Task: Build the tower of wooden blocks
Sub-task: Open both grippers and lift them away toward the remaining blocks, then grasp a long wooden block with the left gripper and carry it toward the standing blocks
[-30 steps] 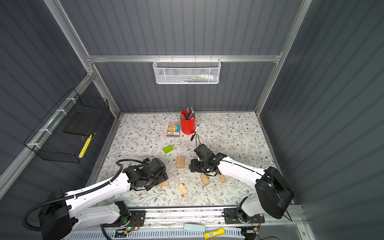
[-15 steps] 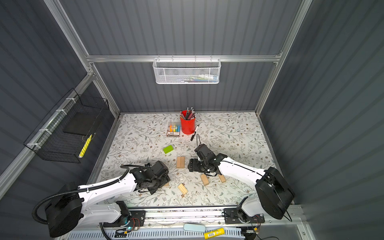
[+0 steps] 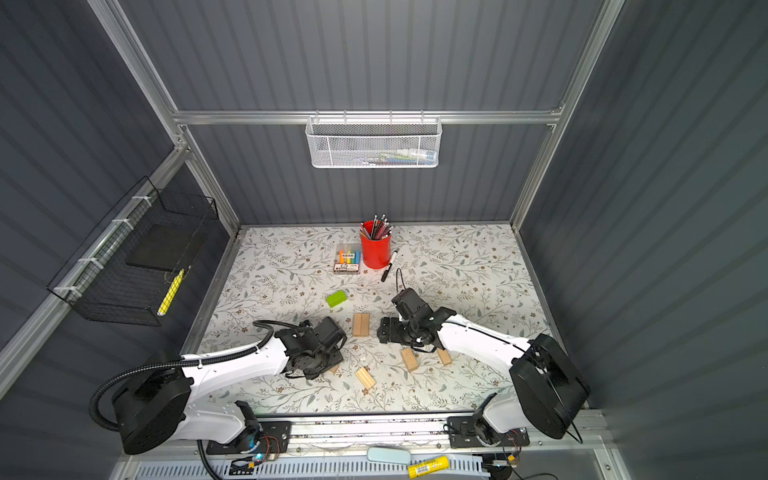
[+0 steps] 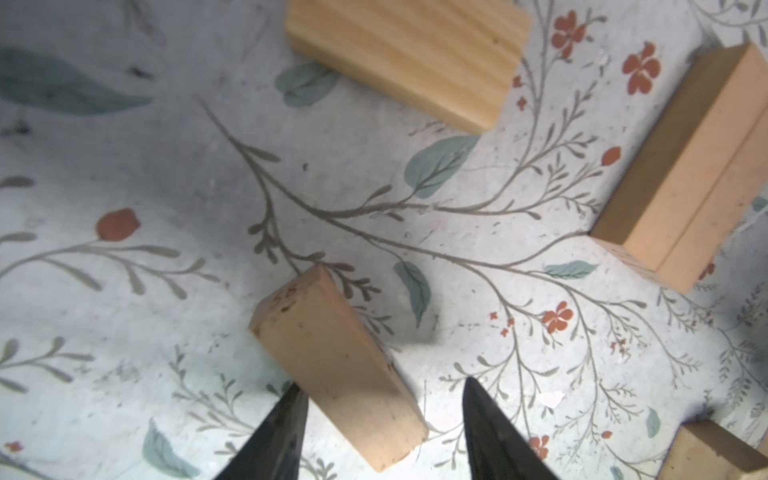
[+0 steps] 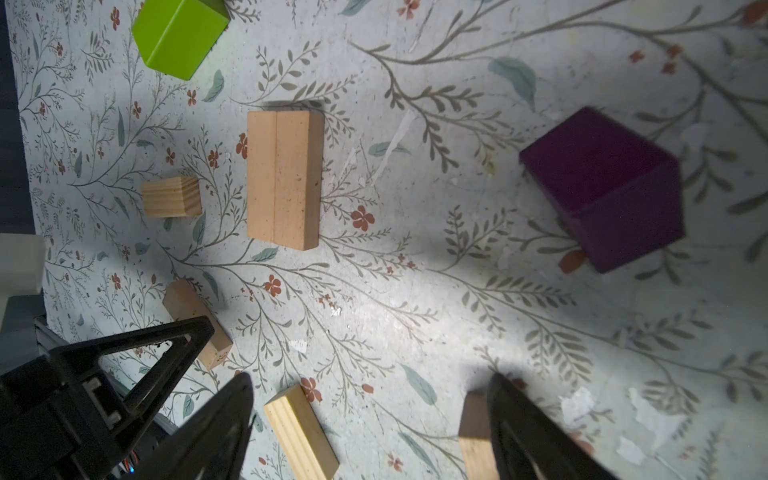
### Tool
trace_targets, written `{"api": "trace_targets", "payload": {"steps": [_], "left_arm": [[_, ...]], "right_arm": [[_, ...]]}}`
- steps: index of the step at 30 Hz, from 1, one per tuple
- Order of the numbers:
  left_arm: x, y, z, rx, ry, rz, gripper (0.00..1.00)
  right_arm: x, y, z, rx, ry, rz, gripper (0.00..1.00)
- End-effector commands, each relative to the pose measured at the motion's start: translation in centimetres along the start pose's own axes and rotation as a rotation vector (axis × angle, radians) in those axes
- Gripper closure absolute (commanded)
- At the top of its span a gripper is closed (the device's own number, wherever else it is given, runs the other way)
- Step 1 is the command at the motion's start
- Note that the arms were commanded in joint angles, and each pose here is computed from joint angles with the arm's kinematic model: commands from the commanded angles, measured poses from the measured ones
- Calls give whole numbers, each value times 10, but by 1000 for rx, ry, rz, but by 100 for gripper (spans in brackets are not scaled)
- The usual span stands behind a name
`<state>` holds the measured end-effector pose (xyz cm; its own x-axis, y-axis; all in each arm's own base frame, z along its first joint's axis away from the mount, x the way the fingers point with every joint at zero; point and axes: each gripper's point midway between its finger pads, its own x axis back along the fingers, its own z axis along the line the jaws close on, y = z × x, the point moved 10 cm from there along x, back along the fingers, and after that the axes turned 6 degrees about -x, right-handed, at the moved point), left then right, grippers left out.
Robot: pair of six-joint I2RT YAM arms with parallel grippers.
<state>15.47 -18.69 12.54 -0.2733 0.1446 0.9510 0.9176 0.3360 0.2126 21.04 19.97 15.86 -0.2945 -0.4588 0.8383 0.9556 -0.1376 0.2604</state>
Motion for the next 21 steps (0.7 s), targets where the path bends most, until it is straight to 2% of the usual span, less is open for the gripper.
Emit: {"api": "trace_targets", "payload": {"steps": [1,9,21], "left_arm": [[3,4,-6,-77,48,-20,46],[0,4,-6,-131,94,-7,60],[-10,3,-13,-198,98,34,66]], "right_arm": [[0,-1,-5,-11,-11,0,12],[0,-1,-7,-23,-3,7,11],[1,0,-7,-33,8,6,10]]}}
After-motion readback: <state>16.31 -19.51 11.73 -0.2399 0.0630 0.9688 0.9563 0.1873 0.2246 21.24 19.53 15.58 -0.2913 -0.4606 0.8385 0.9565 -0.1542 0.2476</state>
